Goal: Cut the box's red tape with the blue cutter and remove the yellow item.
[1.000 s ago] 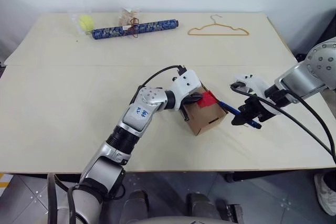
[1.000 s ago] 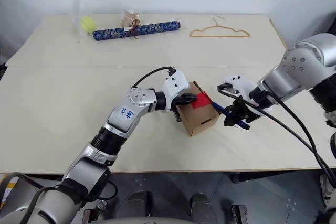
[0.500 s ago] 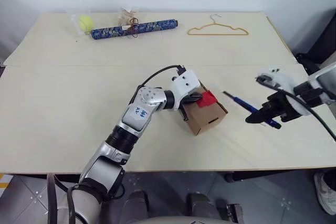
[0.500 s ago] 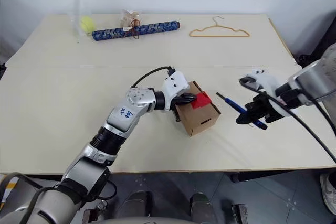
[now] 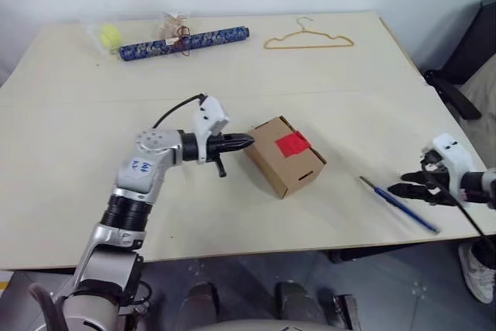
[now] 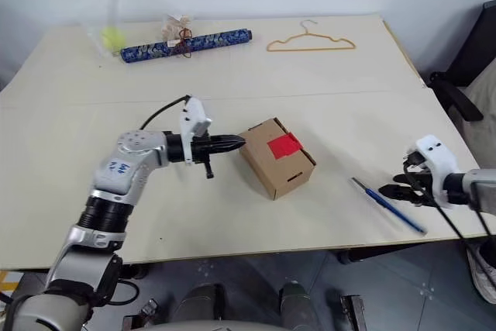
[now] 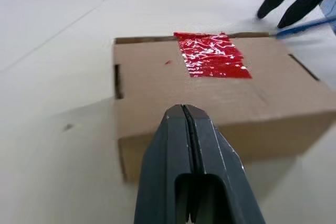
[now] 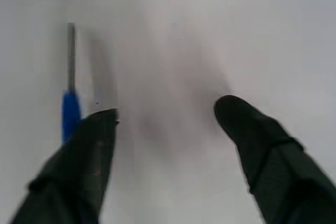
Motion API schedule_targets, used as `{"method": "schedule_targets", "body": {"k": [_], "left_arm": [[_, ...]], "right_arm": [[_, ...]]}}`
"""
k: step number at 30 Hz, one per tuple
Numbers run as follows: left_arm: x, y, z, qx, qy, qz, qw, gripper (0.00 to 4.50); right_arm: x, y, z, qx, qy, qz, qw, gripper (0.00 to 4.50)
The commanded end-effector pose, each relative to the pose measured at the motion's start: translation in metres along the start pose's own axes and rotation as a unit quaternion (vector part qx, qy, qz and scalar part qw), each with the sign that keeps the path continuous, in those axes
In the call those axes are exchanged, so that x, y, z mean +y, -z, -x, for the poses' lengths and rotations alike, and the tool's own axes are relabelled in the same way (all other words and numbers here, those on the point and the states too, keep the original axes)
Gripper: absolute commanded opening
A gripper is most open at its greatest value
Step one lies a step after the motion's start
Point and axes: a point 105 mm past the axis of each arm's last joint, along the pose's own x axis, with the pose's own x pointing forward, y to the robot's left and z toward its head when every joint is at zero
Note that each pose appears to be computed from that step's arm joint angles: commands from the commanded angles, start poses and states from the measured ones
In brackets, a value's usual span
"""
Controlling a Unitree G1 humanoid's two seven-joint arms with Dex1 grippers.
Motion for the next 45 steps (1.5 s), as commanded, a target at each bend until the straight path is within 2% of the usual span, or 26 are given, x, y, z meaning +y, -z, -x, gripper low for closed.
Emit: {"method": "schedule_targets", "body": {"k": [1,3,5,10,15,16,19,22,25,31,38,45], "left_arm": [[-0.013,-0.004,0.018,-0.003,0.019,0.0,1.0,0.0],[-0.019,0.005,0.027,0.01,0.016,0.015,1.0,0.0],[-0.024,0.011,0.033,0.021,0.012,0.026,0.999,0.0],[-0.035,0.028,0.029,0.03,-0.013,0.052,0.998,0.0],[-0.028,0.031,0.007,0.008,-0.08,0.05,0.996,0.0],[-0.026,0.033,0.002,0.01,-0.093,0.051,0.994,0.0],[-0.018,0.04,-0.007,0.023,-0.125,0.044,0.991,0.0],[-0.013,0.043,-0.017,0.03,-0.139,0.042,0.989,0.0],[-0.012,0.047,-0.021,0.048,-0.145,0.037,0.988,0.0],[-0.021,0.052,-0.002,0.06,-0.123,0.051,0.989,0.0],[-0.041,0.053,0.025,0.073,-0.094,0.07,0.99,0.0],[-0.064,0.055,0.03,0.082,-0.083,0.1,0.988,0.0]], "right_arm": [[-0.011,-0.026,0.012,-0.08,0.026,0.061,0.995,4.49],[-0.01,-0.036,0.01,-0.123,0.024,0.074,0.989,4.39],[-0.008,-0.046,0.009,-0.155,0.025,0.079,0.984,3.86],[0.005,-0.07,-0.013,-0.195,0.024,0.139,0.971,2.09],[0.022,-0.089,-0.054,-0.222,0.036,0.178,0.958,0.25],[0.027,-0.089,-0.063,-0.221,0.035,0.189,0.956,0.05],[0.044,-0.085,-0.084,-0.213,0.012,0.216,0.953,0.05],[0.077,-0.077,-0.101,-0.192,-0.056,0.2,0.959,0.05],[0.117,-0.082,-0.101,-0.198,-0.124,0.202,0.951,0.05],[0.168,-0.08,-0.09,-0.185,-0.196,0.205,0.941,0.05],[0.189,-0.065,-0.087,-0.154,-0.206,0.206,0.944,0.05],[0.198,-0.051,-0.077,-0.131,-0.22,0.197,0.946,0.05]]}}
